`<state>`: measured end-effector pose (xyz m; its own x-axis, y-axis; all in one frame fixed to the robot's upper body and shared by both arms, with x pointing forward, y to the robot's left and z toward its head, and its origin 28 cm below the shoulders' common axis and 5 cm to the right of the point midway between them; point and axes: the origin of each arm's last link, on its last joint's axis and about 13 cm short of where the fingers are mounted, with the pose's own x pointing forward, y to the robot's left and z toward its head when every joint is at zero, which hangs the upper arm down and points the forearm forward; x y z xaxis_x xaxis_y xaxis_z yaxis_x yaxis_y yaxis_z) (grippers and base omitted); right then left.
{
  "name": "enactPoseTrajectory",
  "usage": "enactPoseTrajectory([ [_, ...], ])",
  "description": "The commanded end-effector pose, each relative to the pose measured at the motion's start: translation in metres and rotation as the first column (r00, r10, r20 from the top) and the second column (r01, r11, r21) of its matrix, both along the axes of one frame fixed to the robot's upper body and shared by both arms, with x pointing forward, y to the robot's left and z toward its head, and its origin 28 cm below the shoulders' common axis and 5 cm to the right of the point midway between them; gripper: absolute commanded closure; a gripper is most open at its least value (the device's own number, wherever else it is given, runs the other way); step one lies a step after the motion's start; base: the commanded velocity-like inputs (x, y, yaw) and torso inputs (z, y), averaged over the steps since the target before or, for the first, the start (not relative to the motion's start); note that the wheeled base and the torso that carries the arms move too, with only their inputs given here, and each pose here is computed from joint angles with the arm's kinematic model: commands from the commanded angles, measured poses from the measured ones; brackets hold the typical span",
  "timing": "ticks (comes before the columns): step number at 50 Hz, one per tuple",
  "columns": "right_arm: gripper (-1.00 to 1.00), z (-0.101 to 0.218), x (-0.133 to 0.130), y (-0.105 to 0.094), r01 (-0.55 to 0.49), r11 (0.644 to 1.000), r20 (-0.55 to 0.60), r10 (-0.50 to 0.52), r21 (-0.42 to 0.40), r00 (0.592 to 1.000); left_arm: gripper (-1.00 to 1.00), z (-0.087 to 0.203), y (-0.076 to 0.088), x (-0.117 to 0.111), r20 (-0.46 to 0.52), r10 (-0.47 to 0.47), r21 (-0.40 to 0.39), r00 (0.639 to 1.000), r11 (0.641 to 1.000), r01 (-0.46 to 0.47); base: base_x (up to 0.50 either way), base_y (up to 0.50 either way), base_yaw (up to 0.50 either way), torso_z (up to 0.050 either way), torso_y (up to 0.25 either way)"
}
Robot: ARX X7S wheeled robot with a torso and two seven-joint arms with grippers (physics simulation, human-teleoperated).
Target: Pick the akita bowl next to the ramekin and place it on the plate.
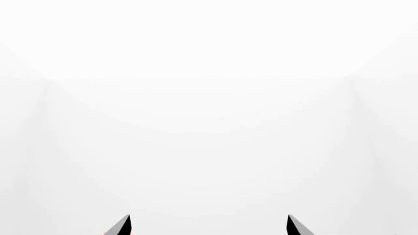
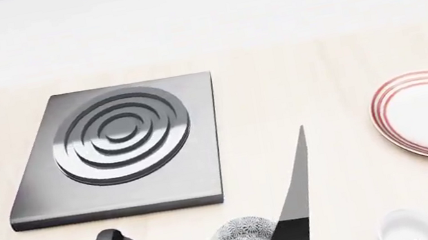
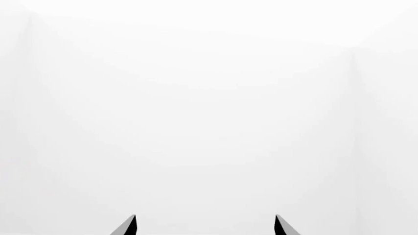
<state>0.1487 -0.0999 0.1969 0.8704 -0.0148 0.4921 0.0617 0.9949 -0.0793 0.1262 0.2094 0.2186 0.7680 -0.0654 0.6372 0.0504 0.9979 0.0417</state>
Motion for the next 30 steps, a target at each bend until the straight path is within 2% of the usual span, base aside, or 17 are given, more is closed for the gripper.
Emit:
enactPoseTrajectory([
  [1,-1.0,-0.0001,0.0001,0.0001,0.0,1.0,0.0,0.0,0.0,1.0,-1.0,-0.0001,0.0,0.0001,-0.001,0.001,0.0,1.0,1.0,-0.001,0.09,0.0,0.0,0.0,0.0],
  [30,-1.0,-0.0009,0.0001,-0.0001,0.001,1.0,0.001,-0.001,0.0,1.0,-1.0,-0.0008,-0.0002,-0.0001,-0.003,0.001,0.001,1.0,1.0,-0.001,0.09,0.0,0.0,0.0,0.0],
])
